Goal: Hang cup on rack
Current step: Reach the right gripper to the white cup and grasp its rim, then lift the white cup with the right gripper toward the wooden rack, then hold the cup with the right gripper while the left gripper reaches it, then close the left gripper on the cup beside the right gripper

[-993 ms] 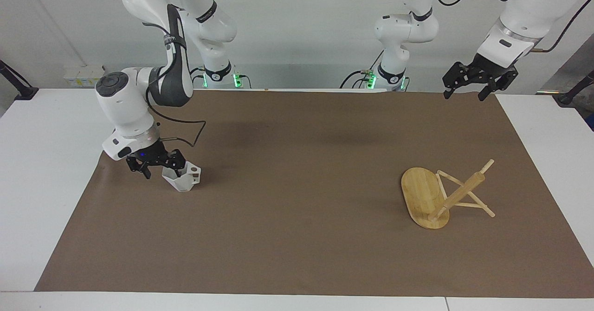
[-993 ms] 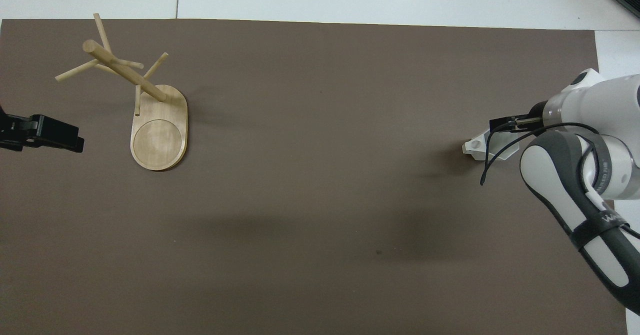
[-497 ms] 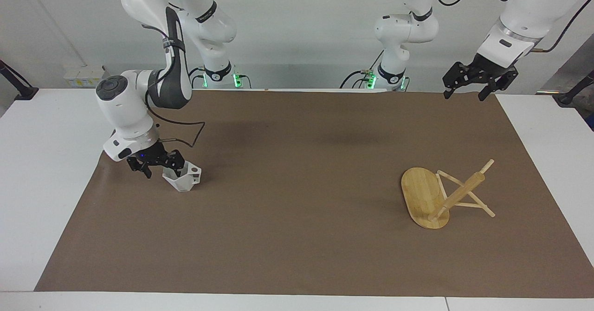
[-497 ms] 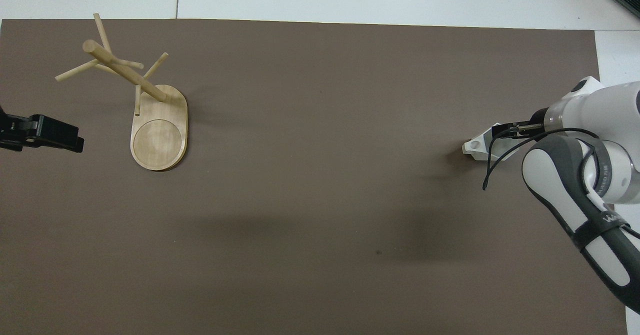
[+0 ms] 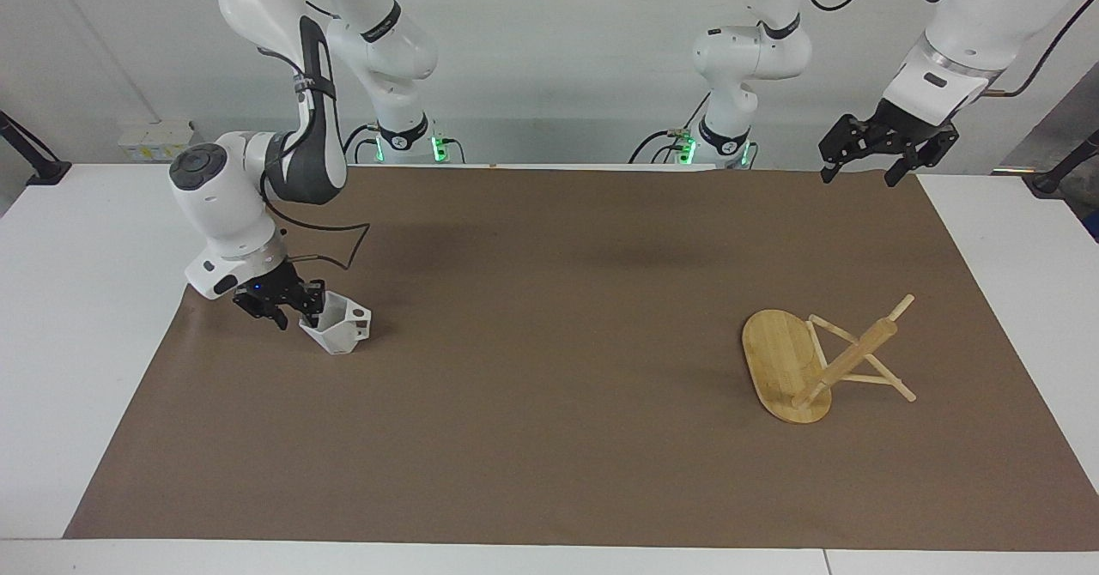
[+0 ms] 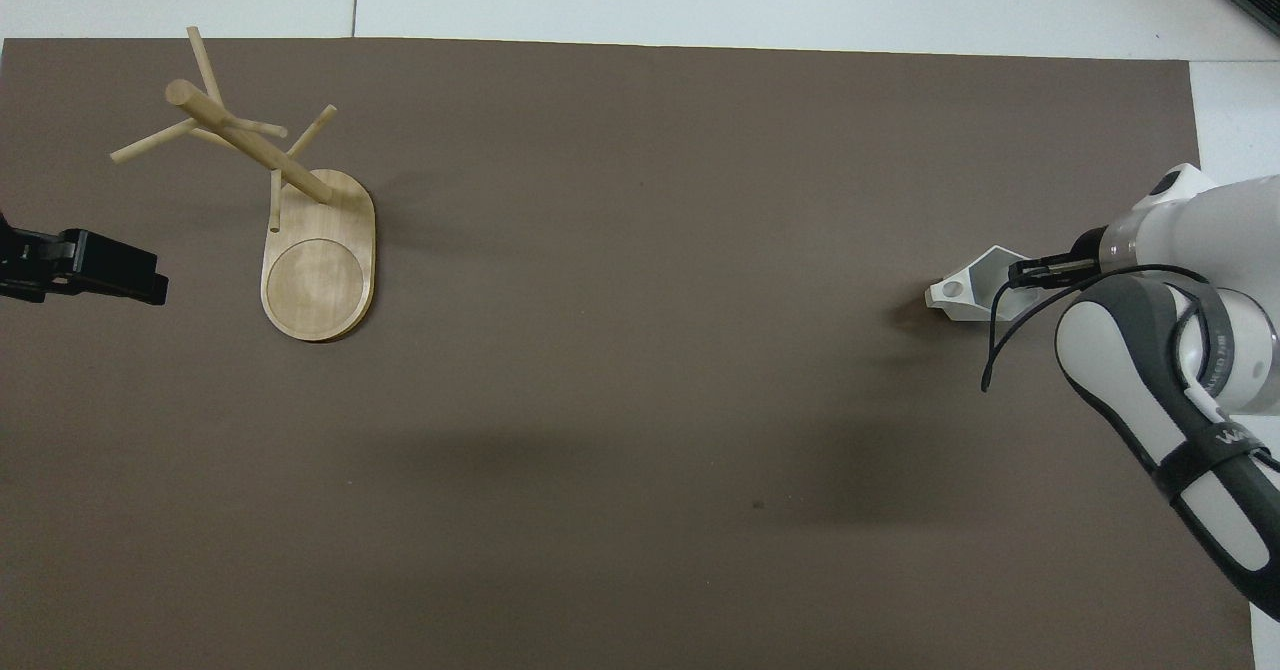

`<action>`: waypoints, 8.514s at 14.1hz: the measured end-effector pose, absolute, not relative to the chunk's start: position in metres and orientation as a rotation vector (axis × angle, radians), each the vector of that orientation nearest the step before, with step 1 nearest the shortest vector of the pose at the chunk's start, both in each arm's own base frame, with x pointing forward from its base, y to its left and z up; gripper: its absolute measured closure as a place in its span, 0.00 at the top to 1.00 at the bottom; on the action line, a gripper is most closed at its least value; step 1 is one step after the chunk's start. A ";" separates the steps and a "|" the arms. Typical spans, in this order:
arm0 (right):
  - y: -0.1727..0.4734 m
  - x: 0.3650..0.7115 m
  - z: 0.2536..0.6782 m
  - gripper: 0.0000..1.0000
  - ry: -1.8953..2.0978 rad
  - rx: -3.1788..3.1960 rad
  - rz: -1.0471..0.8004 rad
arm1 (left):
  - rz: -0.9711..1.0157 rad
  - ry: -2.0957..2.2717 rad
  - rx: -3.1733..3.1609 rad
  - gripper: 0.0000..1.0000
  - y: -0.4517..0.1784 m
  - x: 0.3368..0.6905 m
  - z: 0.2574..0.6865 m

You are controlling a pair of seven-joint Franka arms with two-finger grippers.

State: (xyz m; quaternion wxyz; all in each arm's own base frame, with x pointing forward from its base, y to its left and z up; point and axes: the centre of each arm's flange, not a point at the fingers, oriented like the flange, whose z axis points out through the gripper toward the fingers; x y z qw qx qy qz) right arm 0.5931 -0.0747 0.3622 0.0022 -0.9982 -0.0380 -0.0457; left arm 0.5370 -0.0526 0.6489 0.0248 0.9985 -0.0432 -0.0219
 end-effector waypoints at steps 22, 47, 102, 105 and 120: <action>0.102 0.588 0.637 0.04 -0.153 -2.518 -0.112 | -0.068 -0.133 3.088 1.00 -0.052 0.537 0.649; 0.359 0.557 0.604 0.04 0.427 -2.064 0.070 | -0.054 -0.827 2.955 1.00 -0.066 0.534 0.639; 0.403 0.540 0.581 0.04 0.395 -2.079 0.129 | 0.602 -1.625 2.069 0.76 -0.122 0.514 0.622; 0.403 0.540 0.583 0.04 0.392 -2.077 0.128 | 0.599 -1.597 2.086 0.76 -0.121 0.511 0.625; 0.402 0.540 0.585 0.04 0.391 -2.074 0.124 | 0.573 -1.508 2.138 0.76 -0.121 0.506 0.629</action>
